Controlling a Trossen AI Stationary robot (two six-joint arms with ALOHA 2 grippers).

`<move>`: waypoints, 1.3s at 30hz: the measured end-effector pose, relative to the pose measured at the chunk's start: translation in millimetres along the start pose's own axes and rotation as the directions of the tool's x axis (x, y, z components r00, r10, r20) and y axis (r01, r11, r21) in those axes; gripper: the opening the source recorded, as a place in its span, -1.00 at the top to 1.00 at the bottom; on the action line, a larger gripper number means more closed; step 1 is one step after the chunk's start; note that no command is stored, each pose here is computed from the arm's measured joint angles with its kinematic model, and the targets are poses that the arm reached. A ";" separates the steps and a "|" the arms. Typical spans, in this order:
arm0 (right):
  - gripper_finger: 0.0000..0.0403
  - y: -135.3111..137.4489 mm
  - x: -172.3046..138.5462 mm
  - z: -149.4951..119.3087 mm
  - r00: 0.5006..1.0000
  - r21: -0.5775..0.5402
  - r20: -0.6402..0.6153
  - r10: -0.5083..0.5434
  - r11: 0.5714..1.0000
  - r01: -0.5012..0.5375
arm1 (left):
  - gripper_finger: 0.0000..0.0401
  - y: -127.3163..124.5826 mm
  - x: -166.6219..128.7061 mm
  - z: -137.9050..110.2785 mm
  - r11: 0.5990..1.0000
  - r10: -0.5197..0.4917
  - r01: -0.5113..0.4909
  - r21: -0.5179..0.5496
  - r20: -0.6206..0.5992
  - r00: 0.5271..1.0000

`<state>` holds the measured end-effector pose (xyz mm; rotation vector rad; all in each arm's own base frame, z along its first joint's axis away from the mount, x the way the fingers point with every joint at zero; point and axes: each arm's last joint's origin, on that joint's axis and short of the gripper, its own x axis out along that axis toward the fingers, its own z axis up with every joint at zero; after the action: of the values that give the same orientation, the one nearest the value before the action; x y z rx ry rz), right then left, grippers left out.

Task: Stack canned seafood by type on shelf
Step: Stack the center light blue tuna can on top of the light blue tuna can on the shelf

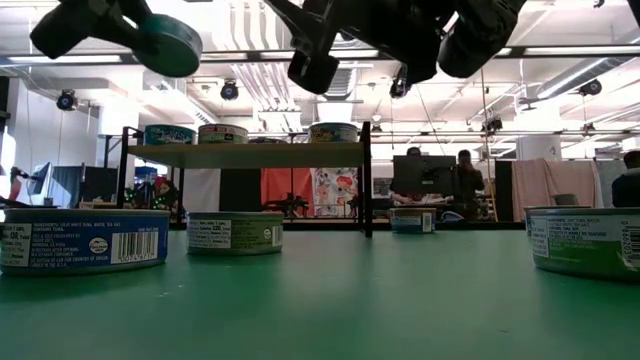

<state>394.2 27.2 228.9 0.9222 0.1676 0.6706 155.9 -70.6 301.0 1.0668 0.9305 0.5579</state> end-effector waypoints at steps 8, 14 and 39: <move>-0.27 18.5 -10.1 15.4 0.999 -0.365 -0.039 0.027 0.930 -0.040 | 0.41 15.1 -9.7 19.8 0.977 -0.156 0.187 -0.104 0.253 0.955; -0.25 45.8 -24.2 13.6 0.935 -0.640 0.011 -0.353 0.716 0.278 | 0.41 28.0 -17.7 25.8 0.959 -0.221 0.275 -0.067 0.426 0.877; -0.32 75.0 -7.0 6.4 0.724 -0.906 0.417 -0.550 -0.312 0.285 | 0.41 -33.5 7.7 25.2 0.998 0.050 -0.005 -0.063 0.751 0.658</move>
<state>356.7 50.1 290.4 -0.8521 0.1020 -0.0432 180.0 -90.4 272.0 1.1211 0.1485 0.1120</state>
